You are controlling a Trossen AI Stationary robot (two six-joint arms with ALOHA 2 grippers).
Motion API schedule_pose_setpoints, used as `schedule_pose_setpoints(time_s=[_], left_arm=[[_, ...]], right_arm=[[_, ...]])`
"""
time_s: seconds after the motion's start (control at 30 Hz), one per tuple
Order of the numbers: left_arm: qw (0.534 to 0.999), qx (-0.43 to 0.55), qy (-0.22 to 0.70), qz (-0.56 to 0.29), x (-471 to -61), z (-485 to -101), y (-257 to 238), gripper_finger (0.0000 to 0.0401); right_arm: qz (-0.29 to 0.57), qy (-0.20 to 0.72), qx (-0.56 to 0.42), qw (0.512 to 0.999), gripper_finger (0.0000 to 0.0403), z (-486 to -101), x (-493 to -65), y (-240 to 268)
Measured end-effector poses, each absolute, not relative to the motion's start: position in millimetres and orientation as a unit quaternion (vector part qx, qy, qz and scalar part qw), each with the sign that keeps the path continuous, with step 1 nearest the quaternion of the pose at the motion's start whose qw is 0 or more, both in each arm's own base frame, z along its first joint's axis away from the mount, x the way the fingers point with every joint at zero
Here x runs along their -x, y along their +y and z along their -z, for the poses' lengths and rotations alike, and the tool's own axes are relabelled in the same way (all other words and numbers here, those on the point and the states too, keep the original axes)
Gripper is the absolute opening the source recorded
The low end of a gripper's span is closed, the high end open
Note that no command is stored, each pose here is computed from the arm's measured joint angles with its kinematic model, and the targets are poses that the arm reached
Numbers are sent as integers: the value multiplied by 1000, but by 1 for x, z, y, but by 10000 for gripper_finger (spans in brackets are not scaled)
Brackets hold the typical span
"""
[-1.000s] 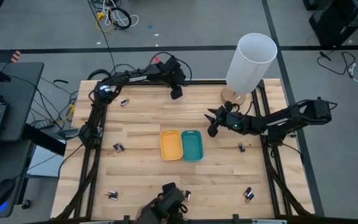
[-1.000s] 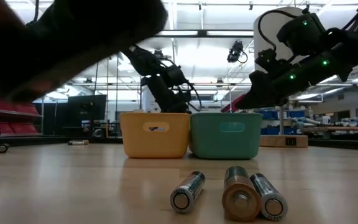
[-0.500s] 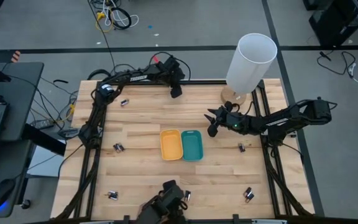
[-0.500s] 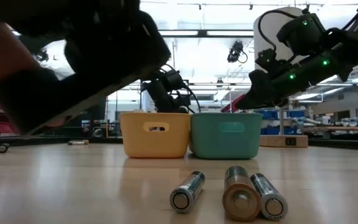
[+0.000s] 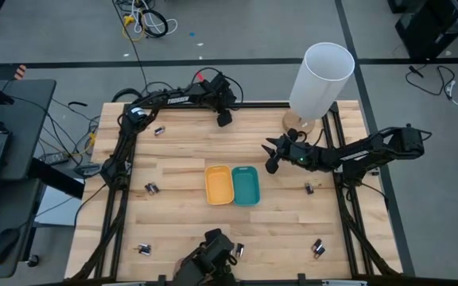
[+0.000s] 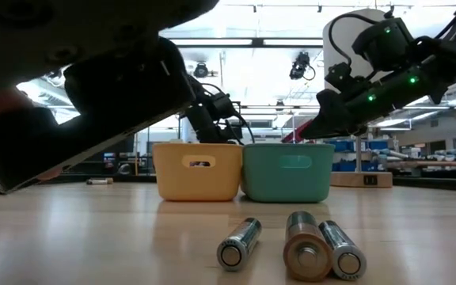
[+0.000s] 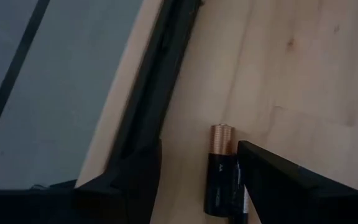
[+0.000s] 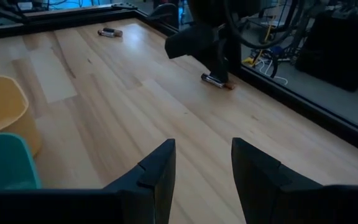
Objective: Sort batteries
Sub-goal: Put the black battery into the yellow bin
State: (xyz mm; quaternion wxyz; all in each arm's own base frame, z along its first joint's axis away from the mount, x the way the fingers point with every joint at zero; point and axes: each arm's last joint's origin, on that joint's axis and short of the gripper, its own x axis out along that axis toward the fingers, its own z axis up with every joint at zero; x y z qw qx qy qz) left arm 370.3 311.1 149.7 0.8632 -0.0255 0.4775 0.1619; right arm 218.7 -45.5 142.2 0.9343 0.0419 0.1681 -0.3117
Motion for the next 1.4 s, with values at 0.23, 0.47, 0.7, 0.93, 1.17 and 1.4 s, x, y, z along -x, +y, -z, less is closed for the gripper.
schedule_pose_setpoints(time_s=[0.23, 0.47, 0.7, 0.93, 1.17, 1.4], left_arm=[[852, 30, 500, -151, -367, -140, 311, 226], [854, 32, 498, -147, -367, -139, 312, 209], [853, 32, 500, -146, -367, -138, 311, 157], [853, 33, 500, -148, -368, -138, 311, 86], [852, 48, 497, -158, -368, -144, 308, 72], [857, 42, 489, -155, -364, -179, 296, 71]], right_arm=[[310, 171, -31, 935, 143, -142, -219, -45], [309, 170, -25, 936, 143, -144, -221, -46], [309, 171, -25, 935, 143, -144, -220, -46], [301, 171, -35, 938, 143, -144, -221, -45], [289, 171, -42, 941, 142, -144, -222, -41], [287, 177, -44, 940, 142, -142, -221, -39]])
